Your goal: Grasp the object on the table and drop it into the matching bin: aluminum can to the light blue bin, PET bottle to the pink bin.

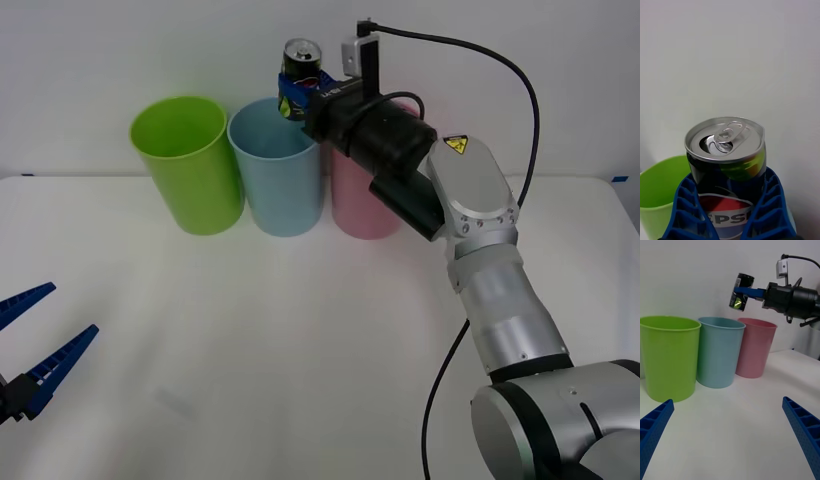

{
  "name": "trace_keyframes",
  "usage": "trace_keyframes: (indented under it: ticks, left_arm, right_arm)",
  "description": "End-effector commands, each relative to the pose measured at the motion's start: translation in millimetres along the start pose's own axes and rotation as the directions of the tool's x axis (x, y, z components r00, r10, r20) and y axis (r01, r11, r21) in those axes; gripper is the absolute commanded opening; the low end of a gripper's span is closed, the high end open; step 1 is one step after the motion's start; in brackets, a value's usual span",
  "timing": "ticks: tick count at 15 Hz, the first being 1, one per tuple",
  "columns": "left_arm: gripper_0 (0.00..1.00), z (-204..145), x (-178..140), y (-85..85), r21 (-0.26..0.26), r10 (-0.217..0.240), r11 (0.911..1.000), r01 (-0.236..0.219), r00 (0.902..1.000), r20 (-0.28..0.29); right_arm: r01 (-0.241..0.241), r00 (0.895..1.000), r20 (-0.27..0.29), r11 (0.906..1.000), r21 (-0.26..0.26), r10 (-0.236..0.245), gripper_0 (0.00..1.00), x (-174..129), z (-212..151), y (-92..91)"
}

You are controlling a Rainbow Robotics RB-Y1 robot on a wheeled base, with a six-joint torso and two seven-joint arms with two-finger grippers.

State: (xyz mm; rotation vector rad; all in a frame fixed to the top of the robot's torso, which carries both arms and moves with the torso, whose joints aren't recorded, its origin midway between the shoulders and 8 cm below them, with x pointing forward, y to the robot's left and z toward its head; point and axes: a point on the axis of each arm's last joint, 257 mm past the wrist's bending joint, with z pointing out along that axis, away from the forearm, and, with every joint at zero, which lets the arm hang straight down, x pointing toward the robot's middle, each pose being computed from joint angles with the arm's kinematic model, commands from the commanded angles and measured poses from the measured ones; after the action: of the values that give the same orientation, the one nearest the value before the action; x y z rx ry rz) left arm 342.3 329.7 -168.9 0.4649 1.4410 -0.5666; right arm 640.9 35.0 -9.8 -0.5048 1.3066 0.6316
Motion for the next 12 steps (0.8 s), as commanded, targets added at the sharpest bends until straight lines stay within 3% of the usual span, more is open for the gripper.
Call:
trace_keyframes:
  ticks: [1,12]
  left_arm:
    - [1.00,0,0,0.0,0.000,0.000,1.0000,0.000,1.0000,0.000]
    - [1.00,0,0,0.0,0.000,0.000,1.0000,0.000,1.0000,0.000]
  right_arm:
    - [0.004,1.000,-0.005,1.0000,0.004,-0.004,0.00,3,1,-0.1]
    - [0.042,0.998,-0.053,0.9988,-0.024,-0.043,0.00,20,6,14.0]
